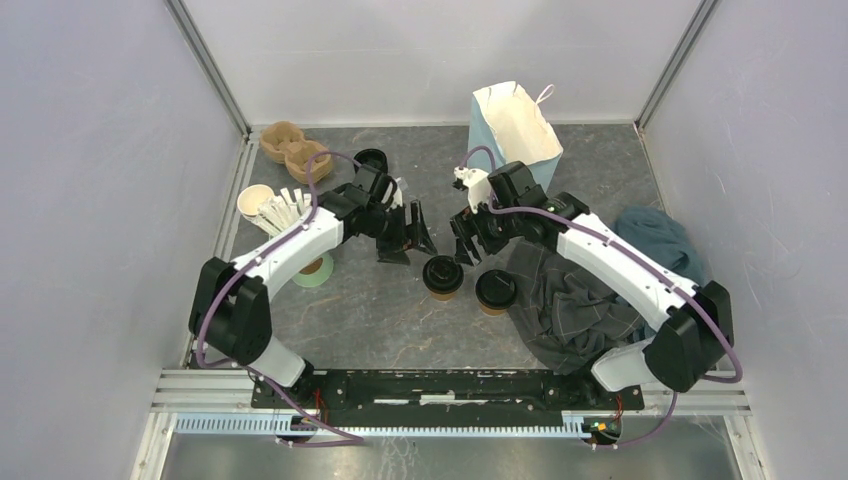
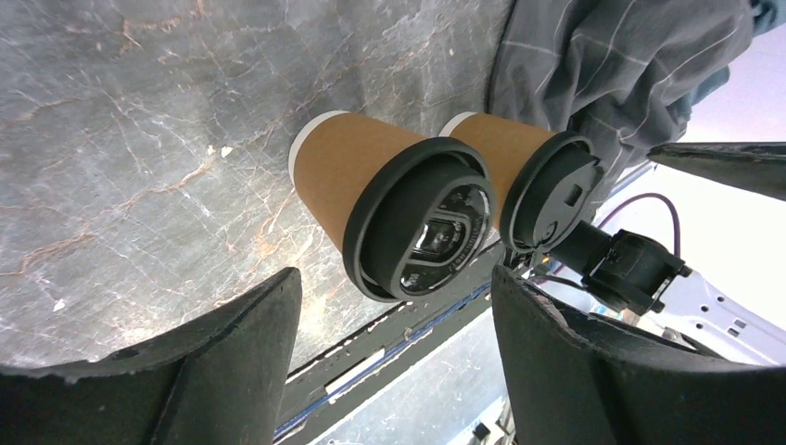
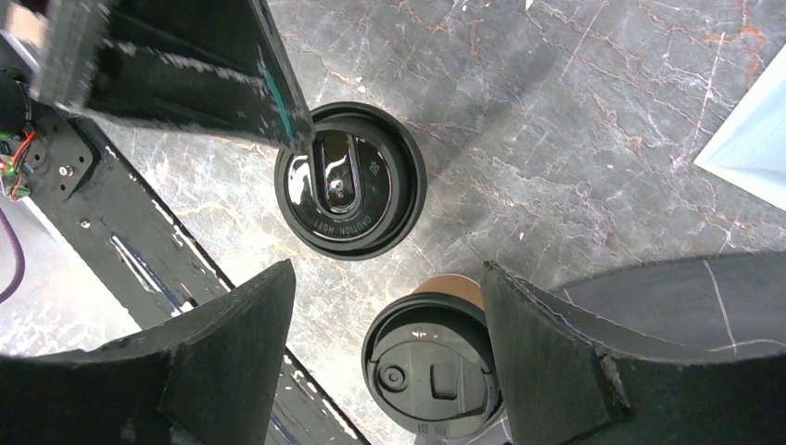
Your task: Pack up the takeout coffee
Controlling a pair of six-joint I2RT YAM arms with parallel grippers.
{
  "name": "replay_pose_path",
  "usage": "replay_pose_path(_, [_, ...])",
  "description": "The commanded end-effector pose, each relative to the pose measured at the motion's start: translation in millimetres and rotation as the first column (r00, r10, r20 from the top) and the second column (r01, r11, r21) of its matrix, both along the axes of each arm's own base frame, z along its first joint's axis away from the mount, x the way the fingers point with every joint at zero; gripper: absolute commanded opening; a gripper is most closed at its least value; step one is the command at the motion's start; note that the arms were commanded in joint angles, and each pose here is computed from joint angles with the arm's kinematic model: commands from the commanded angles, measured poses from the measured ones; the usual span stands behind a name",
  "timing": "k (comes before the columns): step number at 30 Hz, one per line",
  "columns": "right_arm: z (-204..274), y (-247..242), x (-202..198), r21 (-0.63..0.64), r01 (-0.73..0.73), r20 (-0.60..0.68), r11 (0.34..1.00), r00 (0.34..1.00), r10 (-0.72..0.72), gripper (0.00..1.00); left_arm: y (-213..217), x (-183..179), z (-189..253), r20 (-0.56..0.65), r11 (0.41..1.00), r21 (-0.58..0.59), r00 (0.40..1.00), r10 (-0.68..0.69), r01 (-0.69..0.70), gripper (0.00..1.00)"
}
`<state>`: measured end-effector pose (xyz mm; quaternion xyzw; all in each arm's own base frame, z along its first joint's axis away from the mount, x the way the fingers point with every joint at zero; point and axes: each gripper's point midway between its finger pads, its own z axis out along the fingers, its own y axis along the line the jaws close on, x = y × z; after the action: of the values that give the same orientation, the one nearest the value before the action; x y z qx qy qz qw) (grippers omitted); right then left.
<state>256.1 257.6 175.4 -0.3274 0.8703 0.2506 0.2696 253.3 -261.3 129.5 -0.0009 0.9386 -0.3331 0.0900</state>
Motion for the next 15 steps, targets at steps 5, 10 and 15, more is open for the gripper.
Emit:
replay_pose_path(5, [22.0, -16.5, -4.4, 0.004, 0.03, 0.102, 1.0, 0.994, -0.03, 0.82, 35.4, 37.0, 97.6, 0.383, 0.988, 0.106, 0.922, 0.063, -0.112, 0.86])
replay_pose_path(10, [33.2, -15.4, -2.8, 0.033, 0.036, 0.134, 0.999, 0.99, -0.04, 0.83, 91.1, 54.3, 139.2, 0.515, 0.918, 0.27, 0.849, 0.118, -0.292, 0.87])
replay_pose_path(15, [54.2, -19.3, 2.1, 0.035, 0.046, 0.189, 0.998, 0.981, -0.051, 0.84, 128.3, 78.7, 178.4, 0.614, 0.848, 0.291, 0.766, 0.191, -0.444, 0.87])
